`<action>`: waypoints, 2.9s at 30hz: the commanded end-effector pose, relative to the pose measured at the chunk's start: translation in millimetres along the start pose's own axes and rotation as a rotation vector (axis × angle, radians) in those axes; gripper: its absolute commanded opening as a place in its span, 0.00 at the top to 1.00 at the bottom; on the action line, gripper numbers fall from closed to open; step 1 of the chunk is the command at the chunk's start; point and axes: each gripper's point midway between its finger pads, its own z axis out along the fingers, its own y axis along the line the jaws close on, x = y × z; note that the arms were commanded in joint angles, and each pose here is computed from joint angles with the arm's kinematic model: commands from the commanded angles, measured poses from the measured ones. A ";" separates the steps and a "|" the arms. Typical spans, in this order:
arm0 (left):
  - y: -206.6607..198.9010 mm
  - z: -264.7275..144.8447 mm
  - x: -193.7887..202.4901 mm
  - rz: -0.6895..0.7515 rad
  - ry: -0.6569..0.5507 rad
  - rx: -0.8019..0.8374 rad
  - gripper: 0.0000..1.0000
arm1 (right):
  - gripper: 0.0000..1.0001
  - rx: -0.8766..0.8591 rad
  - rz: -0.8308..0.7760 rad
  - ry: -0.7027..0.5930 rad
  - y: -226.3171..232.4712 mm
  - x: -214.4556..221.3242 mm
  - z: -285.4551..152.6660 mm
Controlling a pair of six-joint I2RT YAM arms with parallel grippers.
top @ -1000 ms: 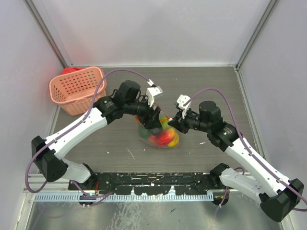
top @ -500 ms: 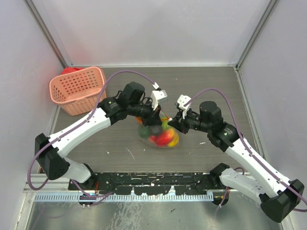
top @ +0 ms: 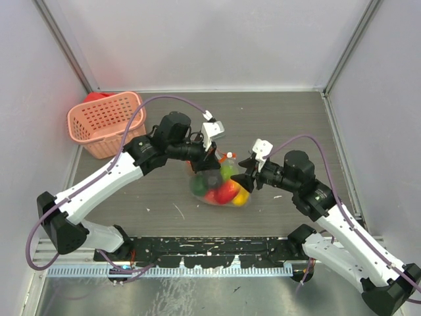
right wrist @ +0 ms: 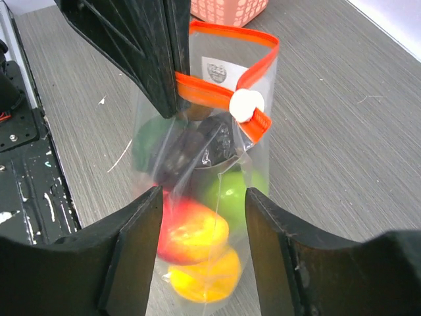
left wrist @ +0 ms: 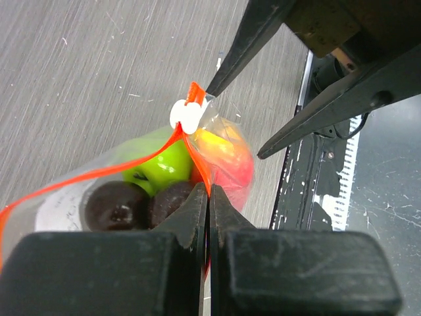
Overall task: Place the food in the zip-top bag and seal the zipper
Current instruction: Adjust the zipper food storage bag at the center of the board, then zip the zipper food storage bag.
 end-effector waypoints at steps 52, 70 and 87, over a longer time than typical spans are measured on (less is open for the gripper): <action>-30.6 -24.5 -36.1 0.264 -0.136 0.040 0.15 | 0.99 -0.220 -0.173 -0.151 25.4 -12.0 20.7; -54.7 4.6 -29.4 0.365 -0.077 0.331 0.35 | 0.99 -0.284 -0.254 -0.142 30.9 -14.4 22.5; -49.8 7.9 -12.0 0.330 -0.005 0.322 0.91 | 0.99 -0.243 -0.247 -0.136 25.0 -12.5 22.3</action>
